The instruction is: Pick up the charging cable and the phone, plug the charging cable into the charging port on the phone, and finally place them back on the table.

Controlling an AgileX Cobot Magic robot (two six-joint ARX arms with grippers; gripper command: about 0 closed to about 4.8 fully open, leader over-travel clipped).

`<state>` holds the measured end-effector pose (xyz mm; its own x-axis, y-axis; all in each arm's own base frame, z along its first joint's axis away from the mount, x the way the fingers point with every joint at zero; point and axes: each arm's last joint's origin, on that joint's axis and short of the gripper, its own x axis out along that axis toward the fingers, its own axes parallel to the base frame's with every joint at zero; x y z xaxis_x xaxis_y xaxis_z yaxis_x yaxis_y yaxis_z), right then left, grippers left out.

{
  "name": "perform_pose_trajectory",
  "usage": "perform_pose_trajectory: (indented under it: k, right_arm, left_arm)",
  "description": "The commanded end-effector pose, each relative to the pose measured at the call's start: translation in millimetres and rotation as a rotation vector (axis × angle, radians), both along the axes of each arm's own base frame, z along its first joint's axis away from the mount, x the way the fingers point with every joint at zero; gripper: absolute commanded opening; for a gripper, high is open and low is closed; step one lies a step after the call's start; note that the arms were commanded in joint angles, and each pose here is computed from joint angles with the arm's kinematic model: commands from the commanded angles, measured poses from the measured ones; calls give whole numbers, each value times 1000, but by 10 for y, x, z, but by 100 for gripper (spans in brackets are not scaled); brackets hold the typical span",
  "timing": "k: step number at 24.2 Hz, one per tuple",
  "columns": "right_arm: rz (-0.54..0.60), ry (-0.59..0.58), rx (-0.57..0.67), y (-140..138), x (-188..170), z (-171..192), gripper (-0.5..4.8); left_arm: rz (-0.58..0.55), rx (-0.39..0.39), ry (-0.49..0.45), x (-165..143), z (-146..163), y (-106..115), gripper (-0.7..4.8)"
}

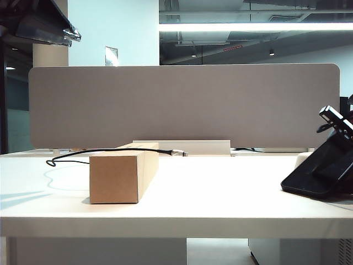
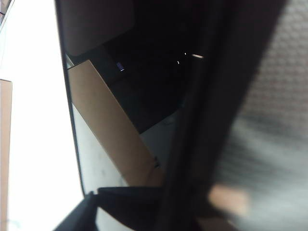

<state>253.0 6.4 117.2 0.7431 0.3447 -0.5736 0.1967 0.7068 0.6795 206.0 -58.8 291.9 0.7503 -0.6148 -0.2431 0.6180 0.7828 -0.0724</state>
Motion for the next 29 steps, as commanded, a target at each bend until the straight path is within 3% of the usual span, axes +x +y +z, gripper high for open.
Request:
perform_pose_trajectory:
  k: [1,2,6,9,18,26,29]
  right_arm:
    - [-18,27,-12,-2,-16,-34,196]
    - [-20,25,-14,-3,-15,-34,189]
    - [-17,13,-11,-2,-8,-24,28]
    - [9,2,9,7,-5,-13,0]
    - [174,-207,102,76,39,246,-5]
    - [225,-358,109,98,-45,590,-5]
    - [261,-457,109,106,-150,831,-5]
  left_arm:
    - [1,-7,-18,-3,39,1,122]
    - [0,-7,-18,-3,39,1,122]
    - [0,-7,-17,-3,38,1,122]
    - [0,-7,-17,-3,37,0,121]
    - [-47,-19,-17,-8,43,-12,121]
    - [-91,-3,-20,81,162,-146,121]
    - [-158,60,-7,213,293,-309,121]
